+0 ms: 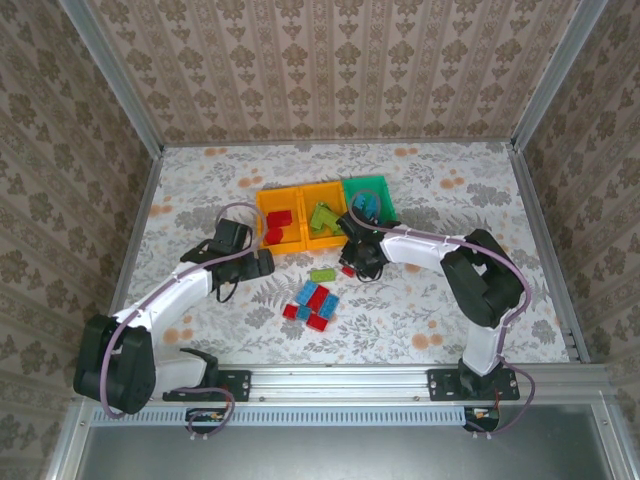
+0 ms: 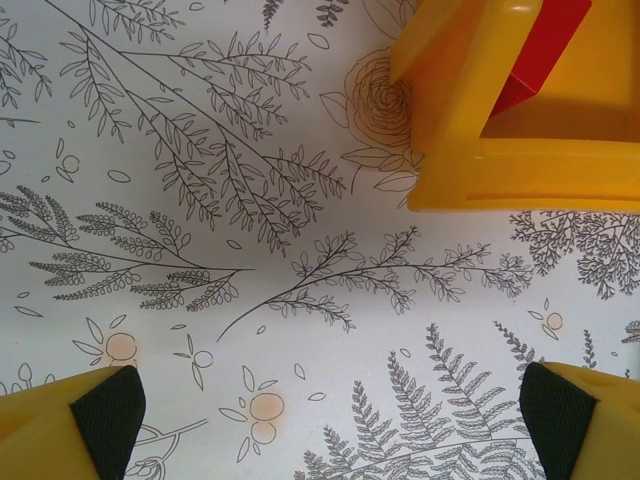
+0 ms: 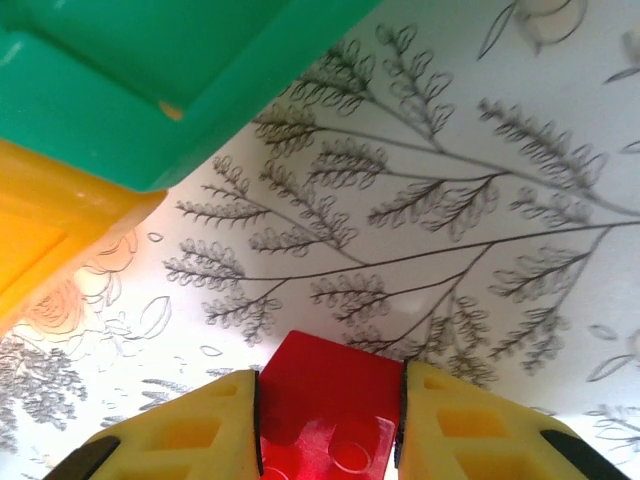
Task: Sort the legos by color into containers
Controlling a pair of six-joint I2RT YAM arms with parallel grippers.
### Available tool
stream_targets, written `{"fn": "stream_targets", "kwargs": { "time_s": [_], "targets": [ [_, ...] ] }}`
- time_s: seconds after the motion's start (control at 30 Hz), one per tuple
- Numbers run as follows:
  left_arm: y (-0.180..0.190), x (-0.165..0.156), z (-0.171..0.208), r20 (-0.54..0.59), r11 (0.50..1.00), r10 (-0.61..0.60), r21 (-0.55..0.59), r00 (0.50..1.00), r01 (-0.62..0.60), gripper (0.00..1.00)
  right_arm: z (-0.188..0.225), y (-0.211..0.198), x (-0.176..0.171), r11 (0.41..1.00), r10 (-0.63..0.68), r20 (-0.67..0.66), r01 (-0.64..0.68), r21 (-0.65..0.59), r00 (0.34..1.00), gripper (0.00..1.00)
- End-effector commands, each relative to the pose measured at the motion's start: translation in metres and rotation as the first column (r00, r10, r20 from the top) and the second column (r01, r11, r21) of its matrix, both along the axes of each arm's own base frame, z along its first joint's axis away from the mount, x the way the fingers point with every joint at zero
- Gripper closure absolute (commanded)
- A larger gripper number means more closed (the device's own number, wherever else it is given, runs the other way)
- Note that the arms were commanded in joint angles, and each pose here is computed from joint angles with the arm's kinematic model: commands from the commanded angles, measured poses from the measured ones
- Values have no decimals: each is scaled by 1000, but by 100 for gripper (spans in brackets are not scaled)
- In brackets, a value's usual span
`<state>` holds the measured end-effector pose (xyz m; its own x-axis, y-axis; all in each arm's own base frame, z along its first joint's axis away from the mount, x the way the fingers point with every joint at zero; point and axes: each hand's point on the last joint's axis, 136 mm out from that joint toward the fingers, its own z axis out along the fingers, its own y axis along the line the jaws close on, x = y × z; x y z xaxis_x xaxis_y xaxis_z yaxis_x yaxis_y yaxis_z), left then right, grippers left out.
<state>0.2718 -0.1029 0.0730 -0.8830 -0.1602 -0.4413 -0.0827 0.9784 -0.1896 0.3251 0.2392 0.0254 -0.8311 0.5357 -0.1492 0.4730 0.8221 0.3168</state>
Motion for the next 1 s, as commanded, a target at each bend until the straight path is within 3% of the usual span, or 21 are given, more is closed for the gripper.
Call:
{"fn": "stream_targets", "kwargs": {
  "time_s": [0.0,0.2,0.33,0.53,0.7,0.97],
  "targets": [
    [3,-1,-1,7,1000,2,0,1000,-2,0,-6,-41,-19,981,31,-51,-40,-188,998,72],
    [7,0,0,6,1000,15,9,1000,-15,0,27,-10,2,979,170,67,-160,-129,983,72],
    [12,-2,-2,-4,999,34,18,999,-34,0,65,45,30,965,239,218,-257,59,946,71],
    [13,-6,-6,-18,999,40,7,999,-39,0,118,111,66,888,256,382,-372,270,888,71],
    [11,-7,-7,-22,999,40,-8,999,-40,0,134,142,87,847,257,417,-411,337,872,70],
    [8,-5,-8,-25,999,44,-21,999,-44,0,127,173,121,832,222,428,-399,385,876,69]
  ]
}}
